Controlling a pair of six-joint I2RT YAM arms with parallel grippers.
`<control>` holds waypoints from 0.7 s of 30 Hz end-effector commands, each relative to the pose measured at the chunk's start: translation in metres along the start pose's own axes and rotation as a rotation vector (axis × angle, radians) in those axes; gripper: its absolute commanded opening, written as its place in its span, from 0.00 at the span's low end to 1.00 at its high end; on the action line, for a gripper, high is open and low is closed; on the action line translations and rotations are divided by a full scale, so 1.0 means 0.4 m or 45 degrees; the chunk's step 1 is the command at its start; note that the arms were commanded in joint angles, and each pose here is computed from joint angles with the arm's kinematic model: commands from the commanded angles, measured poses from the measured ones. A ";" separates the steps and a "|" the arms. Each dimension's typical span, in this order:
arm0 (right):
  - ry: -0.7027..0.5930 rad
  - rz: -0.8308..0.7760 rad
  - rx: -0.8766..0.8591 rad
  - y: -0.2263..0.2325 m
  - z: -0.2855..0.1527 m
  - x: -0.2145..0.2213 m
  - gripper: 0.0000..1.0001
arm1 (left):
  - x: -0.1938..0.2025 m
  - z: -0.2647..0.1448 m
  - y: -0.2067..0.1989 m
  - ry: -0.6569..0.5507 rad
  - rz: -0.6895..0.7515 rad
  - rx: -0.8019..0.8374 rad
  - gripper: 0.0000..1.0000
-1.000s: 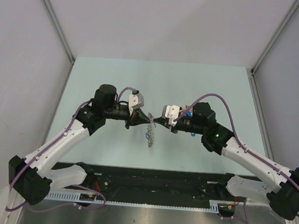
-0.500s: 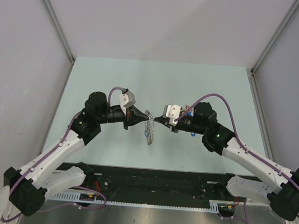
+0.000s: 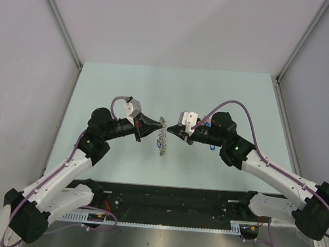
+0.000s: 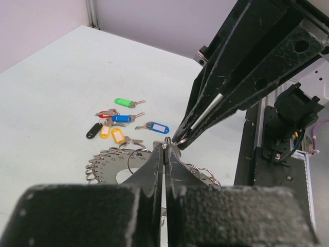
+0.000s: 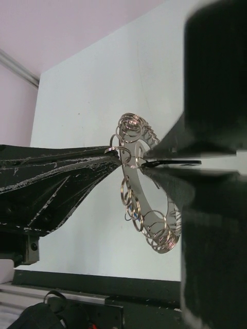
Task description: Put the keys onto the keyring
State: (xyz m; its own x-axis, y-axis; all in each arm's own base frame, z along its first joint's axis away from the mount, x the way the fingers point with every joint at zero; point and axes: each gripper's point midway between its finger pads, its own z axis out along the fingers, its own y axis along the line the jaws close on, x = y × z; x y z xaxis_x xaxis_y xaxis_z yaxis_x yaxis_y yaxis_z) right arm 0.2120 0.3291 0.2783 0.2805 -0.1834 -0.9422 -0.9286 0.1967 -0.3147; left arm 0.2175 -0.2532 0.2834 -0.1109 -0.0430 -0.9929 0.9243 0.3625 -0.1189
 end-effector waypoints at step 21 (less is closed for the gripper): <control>-0.194 0.055 0.118 -0.032 0.005 -0.086 0.48 | -0.082 -0.006 -0.008 -0.124 0.094 0.011 0.00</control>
State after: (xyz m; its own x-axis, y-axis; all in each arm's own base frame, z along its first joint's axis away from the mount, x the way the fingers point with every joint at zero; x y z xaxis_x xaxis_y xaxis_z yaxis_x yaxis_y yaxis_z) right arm 0.2171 0.3301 0.2985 0.2711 -0.0931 -0.9580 -0.9170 0.2776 -0.2865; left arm 0.2188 -0.2533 0.2883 -0.0954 -0.0566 -0.9938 0.9246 0.3649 -0.1096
